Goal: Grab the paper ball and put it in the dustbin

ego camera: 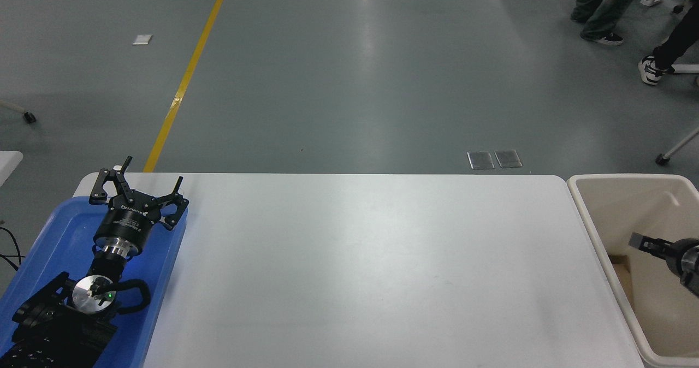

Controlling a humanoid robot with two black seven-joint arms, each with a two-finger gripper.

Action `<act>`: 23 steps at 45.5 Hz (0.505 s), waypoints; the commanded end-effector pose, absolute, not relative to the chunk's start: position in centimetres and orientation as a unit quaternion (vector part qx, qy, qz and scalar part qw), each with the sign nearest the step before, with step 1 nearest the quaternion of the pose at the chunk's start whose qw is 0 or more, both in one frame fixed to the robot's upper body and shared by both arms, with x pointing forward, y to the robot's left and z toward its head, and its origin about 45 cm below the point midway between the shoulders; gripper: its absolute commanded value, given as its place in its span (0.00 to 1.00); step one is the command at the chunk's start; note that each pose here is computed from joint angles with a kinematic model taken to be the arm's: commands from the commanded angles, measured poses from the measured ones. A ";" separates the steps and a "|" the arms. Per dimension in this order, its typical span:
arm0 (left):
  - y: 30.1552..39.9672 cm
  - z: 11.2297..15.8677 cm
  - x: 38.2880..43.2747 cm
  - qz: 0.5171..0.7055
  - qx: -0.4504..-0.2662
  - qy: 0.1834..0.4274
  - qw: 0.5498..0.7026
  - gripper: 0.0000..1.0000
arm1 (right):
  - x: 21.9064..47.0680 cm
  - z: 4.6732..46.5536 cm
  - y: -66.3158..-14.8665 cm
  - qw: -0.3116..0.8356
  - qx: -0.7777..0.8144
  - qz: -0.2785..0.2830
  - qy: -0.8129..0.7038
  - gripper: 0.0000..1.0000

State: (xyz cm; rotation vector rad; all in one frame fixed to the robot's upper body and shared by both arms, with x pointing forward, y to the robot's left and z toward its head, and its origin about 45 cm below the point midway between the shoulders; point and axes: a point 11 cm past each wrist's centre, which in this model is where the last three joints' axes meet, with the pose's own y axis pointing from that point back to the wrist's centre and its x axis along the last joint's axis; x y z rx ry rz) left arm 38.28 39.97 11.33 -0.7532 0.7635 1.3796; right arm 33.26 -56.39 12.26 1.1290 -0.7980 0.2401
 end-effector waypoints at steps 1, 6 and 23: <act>39.96 11.33 38.29 0.605 -0.330 0.335 0.643 0.99 | 35.0 18.0 -55.3 0.779 0.538 0.141 -0.289 1.00; 39.96 11.33 38.29 0.605 -0.330 0.335 0.643 0.99 | 36.6 21.8 -51.4 0.769 0.576 0.133 -0.243 1.00; 39.96 11.33 38.29 0.605 -0.330 0.335 0.643 0.99 | 32.8 30.3 -30.7 0.666 0.739 0.059 -0.085 1.00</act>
